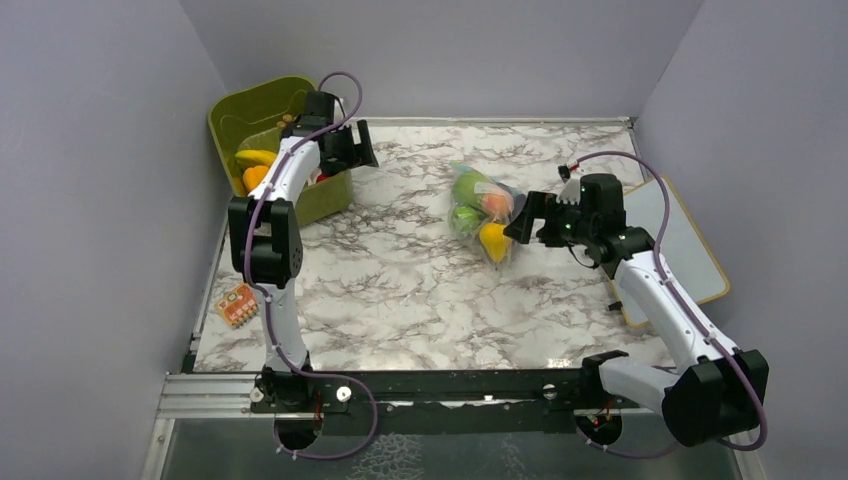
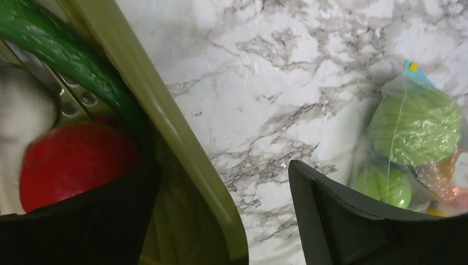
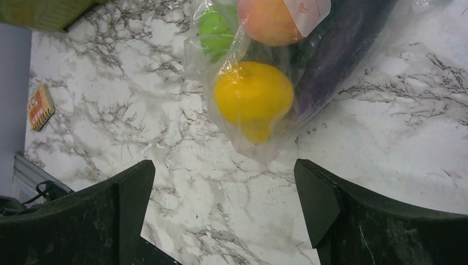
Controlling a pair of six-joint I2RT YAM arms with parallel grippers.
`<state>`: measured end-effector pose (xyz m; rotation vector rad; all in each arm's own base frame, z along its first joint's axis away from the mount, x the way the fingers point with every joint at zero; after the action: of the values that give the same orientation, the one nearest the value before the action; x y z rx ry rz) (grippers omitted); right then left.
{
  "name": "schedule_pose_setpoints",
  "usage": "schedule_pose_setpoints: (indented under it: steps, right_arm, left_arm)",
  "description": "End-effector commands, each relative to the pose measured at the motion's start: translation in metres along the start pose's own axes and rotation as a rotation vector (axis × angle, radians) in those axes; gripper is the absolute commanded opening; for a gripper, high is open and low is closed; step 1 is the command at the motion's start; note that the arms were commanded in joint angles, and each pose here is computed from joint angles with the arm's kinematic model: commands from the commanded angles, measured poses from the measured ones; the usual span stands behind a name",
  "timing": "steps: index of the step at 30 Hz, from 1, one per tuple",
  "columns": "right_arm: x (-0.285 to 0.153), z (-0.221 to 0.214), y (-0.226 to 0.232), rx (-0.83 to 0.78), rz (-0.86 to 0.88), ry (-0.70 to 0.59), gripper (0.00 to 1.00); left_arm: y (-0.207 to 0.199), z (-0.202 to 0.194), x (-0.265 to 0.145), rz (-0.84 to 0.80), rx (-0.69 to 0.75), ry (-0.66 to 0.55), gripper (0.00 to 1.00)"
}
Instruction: Open the zip-top bag and remove the fake food
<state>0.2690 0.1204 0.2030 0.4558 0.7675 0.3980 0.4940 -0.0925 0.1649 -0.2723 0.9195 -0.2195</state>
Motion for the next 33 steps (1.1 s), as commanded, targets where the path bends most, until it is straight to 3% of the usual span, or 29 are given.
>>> schedule_pose_setpoints:
  steps: [1, 10, 17, 27, 33]
  right_arm:
    - [-0.002, 0.004, -0.004, 0.030, -0.046, -0.004, 1.00]
    - [0.006, -0.003, -0.011, 0.044, -0.054, 0.012, 1.00]
    - [0.007, -0.003, -0.020, 0.045, -0.110, 0.008, 1.00]
    - [0.027, -0.028, -0.038, 0.134, -0.183, 0.139, 1.00]
    - [0.029, -0.029, -0.043, 0.141, -0.216, 0.144, 1.00]
  left_arm:
    - [-0.026, -0.025, -0.017, -0.115, 0.057, 0.040, 0.86]
    - [-0.070, -0.111, -0.043, -0.180, 0.215, 0.150, 0.73]
    - [-0.097, -0.175, -0.084, -0.218, 0.245, 0.179, 0.72]
    - [-0.100, -0.222, -0.134, -0.286, 0.188, 0.159, 0.69]
    - [-0.096, -0.229, -0.153, -0.267, 0.141, 0.126, 0.66]
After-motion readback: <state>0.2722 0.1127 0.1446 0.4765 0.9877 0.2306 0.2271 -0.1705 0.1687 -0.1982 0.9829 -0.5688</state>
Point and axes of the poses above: each gripper's point midway between its finger pads, its own x axis out along the fingers, its own y axis along the line the jaws close on, z = x × y, the point moved 4 cm from there along -x, back along the fingers, and after that the axes turned 5 degrees about x, right-handed, at the moved point
